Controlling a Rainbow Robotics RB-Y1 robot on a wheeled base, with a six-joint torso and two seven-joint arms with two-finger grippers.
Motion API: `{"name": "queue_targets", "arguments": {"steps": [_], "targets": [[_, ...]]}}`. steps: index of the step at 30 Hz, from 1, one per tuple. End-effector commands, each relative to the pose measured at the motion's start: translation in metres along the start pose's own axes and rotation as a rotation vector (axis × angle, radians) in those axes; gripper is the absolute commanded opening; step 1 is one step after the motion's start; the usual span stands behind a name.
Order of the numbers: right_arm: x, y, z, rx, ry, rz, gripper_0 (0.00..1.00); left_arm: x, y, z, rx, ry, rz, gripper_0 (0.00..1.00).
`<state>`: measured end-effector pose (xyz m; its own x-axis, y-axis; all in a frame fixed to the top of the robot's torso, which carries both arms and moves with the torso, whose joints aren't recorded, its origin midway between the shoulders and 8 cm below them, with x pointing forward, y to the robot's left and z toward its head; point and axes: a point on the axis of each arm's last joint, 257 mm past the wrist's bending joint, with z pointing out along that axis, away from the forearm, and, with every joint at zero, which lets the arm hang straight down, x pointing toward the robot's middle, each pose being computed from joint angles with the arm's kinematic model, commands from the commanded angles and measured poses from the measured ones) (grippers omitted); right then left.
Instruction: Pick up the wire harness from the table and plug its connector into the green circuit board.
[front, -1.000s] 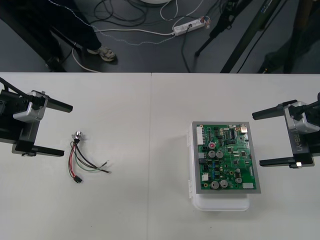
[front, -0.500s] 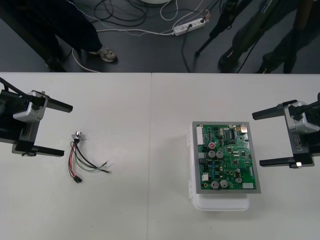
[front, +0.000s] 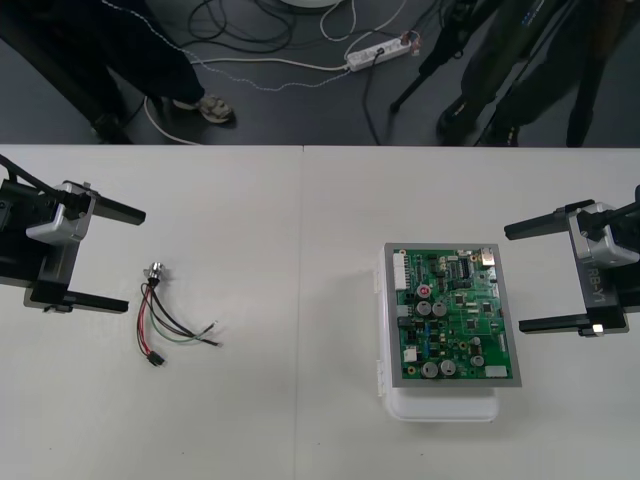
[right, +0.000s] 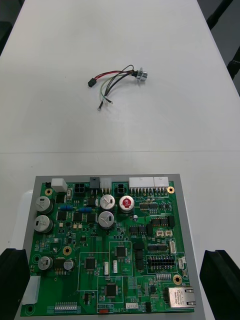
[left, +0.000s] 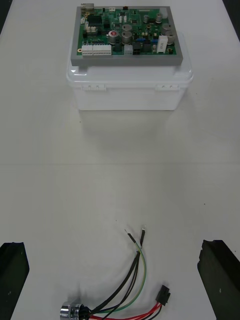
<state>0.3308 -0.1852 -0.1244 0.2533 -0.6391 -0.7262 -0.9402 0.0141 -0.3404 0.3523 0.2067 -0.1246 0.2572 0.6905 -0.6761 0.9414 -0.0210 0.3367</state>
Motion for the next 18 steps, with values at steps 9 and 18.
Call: {"name": "queue_targets", "arguments": {"steps": [9, 18], "targets": [[-0.0028, -0.0087, -0.0075, 0.034, -0.002, 0.029, 1.00, 0.0072, -0.0167, -0.0031, 0.055, 0.049, 0.059, 1.00], [-0.0028, -0.0087, -0.0075, 0.034, -0.002, 0.029, 1.00, 0.0072, -0.0167, -0.0031, 0.055, 0.049, 0.059, 1.00]]}}
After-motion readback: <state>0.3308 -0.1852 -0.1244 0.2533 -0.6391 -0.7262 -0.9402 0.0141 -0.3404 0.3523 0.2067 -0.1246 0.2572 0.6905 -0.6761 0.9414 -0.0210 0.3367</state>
